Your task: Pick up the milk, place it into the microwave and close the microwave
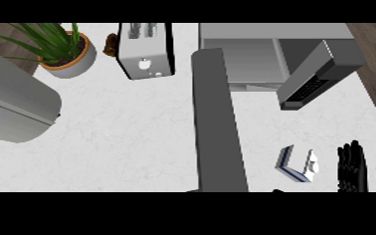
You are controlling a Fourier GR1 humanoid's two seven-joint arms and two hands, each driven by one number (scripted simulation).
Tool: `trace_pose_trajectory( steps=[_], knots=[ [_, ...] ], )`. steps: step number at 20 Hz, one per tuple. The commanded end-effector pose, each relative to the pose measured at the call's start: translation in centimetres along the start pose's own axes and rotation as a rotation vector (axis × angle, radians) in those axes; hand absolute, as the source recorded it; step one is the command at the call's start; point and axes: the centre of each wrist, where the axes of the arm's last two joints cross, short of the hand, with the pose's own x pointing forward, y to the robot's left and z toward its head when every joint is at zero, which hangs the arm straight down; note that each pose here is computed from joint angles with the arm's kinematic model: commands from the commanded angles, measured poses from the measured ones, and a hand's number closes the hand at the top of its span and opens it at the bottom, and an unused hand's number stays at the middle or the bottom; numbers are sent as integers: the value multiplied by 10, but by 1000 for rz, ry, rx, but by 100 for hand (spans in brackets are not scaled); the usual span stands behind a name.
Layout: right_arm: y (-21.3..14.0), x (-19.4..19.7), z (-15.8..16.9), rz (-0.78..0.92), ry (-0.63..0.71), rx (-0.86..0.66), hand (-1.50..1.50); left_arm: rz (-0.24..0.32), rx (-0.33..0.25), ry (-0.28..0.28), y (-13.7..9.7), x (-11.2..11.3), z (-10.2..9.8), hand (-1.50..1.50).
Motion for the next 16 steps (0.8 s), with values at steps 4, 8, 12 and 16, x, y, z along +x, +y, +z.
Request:
trace_pose_trajectory(
  steps=[4, 8, 12, 16],
  knots=[
    [-7, -52, 19, 24, 58, -16, -150, 16, -11, -8, -4, -9, -4, -150],
    [-6, -80, 16, -9, 56, 4, -150, 15, 6, -1, -2, 11, 2, -150],
    [-35, -80, 6, -2, 35, 6, -150, 8, 0, 8, 17, 1, 26, -150],
    [-28, -116, 4, 15, 35, 15, -150, 21, -9, 8, 10, -3, 12, -150]
  ],
)
